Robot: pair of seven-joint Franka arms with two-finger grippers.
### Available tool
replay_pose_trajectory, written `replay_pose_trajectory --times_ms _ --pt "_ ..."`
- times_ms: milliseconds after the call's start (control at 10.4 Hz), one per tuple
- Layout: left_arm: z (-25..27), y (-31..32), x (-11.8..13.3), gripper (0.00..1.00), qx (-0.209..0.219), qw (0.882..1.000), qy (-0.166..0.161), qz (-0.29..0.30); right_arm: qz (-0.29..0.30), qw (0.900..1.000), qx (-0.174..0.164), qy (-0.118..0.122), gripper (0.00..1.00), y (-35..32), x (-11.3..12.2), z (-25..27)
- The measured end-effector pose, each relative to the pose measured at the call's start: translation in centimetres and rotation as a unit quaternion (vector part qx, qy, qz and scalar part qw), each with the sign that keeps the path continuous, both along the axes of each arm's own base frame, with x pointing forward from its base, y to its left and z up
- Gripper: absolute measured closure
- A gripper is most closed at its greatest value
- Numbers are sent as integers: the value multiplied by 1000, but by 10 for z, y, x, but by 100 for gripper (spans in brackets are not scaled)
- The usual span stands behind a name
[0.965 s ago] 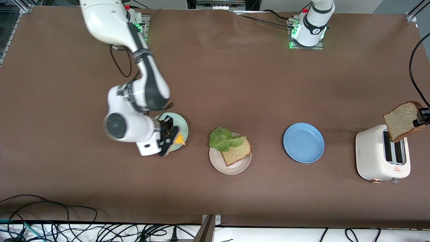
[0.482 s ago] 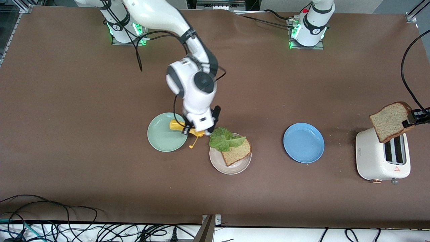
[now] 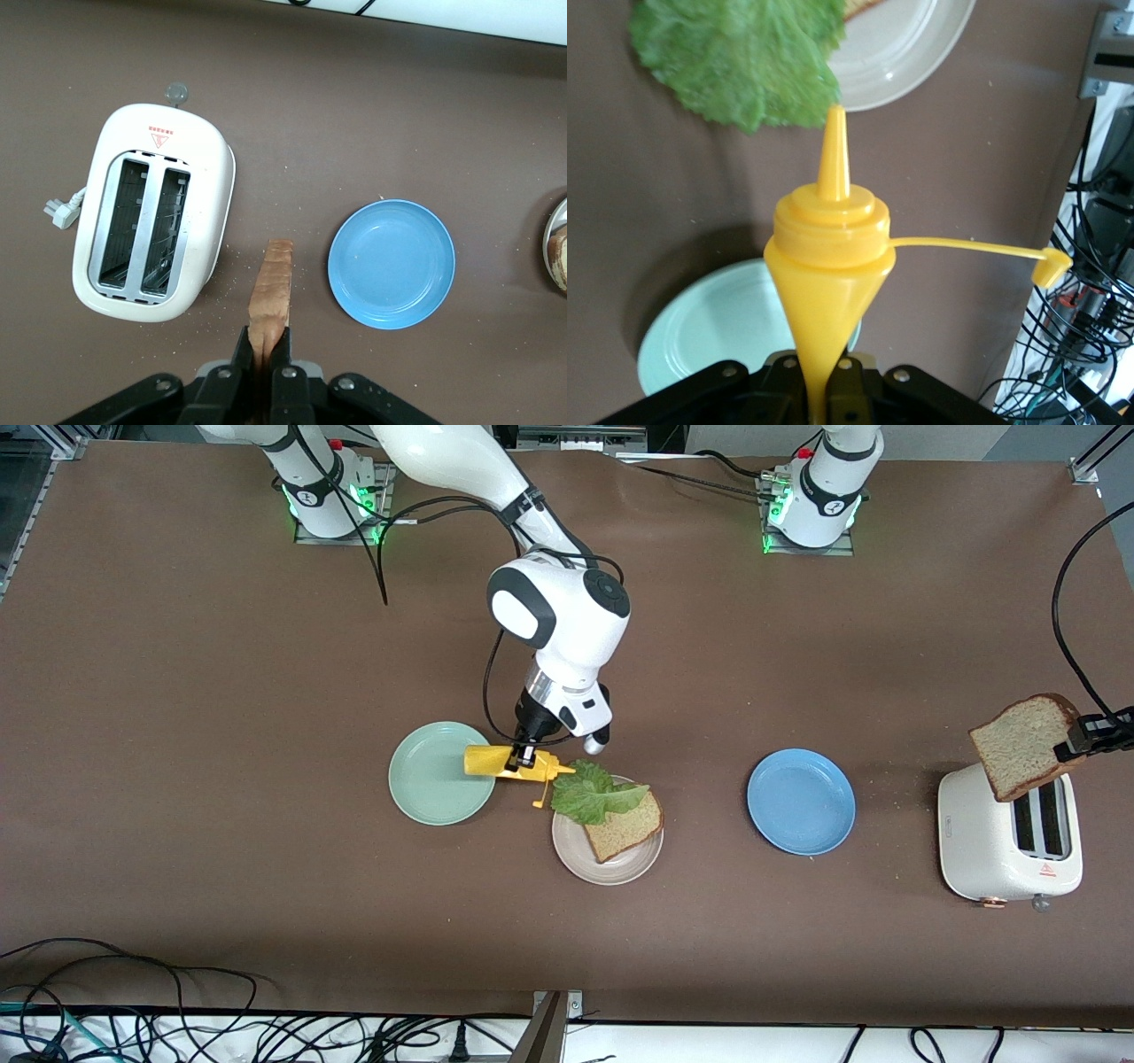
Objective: Make sandwich on beige plate with both arms
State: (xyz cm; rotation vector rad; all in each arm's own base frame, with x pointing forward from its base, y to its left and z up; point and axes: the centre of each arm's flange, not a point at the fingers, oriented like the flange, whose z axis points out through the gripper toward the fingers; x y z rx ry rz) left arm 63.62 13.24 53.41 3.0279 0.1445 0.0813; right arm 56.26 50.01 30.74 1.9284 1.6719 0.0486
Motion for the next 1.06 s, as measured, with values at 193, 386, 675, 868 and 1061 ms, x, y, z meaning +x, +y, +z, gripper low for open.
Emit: replay_pose_trajectory --times_ms 193,386,675,868,1061 --pt "0 -3 0 90 -4 1000 1 2 -41 998 43 29 96 -24 19 5" --pt "-1 -26 2 90 -29 999 10 23 -97 983 130 82 96 -80 61 22" --pt "-11 -104 11 90 -65 994 40 82 -169 926 292 171 96 -216 131 42" --pt "-34 -182 15 90 -80 987 81 113 -175 888 362 224 96 -275 146 38" --pt "-68 -261 16 90 -85 982 114 120 -161 837 438 287 96 -317 148 35"
